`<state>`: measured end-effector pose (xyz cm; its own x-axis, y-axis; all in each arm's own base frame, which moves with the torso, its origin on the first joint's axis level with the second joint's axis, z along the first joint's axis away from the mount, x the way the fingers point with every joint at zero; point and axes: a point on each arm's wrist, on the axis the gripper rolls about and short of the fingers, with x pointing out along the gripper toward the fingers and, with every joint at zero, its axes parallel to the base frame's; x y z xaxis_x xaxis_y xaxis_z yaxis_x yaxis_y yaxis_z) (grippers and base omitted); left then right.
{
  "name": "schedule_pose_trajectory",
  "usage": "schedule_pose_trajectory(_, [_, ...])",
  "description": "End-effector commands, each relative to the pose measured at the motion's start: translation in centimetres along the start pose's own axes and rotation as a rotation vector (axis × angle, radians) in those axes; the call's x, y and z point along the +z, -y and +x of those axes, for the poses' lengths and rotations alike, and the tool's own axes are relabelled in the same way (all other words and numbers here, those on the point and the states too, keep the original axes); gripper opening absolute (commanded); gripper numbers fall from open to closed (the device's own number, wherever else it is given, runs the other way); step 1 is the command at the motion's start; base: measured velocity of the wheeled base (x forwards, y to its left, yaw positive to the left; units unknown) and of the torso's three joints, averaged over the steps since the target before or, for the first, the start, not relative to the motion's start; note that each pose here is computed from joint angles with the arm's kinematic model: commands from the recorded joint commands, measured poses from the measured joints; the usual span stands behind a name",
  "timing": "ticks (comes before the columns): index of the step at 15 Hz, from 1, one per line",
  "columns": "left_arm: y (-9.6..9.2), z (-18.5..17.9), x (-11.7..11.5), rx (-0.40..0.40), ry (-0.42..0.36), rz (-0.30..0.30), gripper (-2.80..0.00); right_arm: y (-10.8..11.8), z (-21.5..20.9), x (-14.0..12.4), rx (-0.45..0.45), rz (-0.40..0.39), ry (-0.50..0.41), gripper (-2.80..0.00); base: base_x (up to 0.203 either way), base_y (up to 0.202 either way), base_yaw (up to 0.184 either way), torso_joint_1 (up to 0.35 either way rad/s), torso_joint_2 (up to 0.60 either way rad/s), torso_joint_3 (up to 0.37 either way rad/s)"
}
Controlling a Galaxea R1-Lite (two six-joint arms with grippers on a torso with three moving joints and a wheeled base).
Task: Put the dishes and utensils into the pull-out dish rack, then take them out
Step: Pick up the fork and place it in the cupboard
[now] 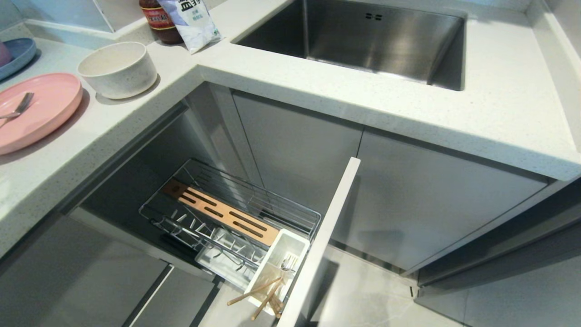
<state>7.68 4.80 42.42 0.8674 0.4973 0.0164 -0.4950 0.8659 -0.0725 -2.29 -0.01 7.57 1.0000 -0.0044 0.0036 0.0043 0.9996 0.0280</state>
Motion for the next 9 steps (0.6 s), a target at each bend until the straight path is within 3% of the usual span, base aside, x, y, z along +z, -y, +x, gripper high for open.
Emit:
schedule_pose_trajectory(1, [-1.2, 2.3, 0.3, 0.034, -0.053, -0.006, -2.8, 0.0, 0.0, 0.0, 0.0, 0.001, 0.001, -2.8, 0.0, 0.0, 0.0, 0.0, 0.0, 0.0])
schedule_pose_trajectory(5, [-2.8, 4.0, 0.9, 0.016, -0.178, -0.044, -2.8, 0.0, 0.0, 0.0, 0.0, 0.001, 0.001, -2.8, 0.0, 0.0, 0.0, 0.0, 0.0, 0.0])
schedule_pose_trajectory(8, [-5.1, 6.7, -0.1, 0.04, -0.267, 0.002, -2.8, 0.0, 0.0, 0.0, 0.0, 0.001, 0.001, -2.8, 0.0, 0.0, 0.0, 0.0, 0.0, 0.0])
schedule_pose_trajectory(9, [-6.0, 7.4, -0.3, 0.014, -0.279, 0.004, -2.8, 0.0, 0.0, 0.0, 0.0, 0.001, 0.001, -2.8, 0.0, 0.0, 0.0, 0.0, 0.0, 0.0])
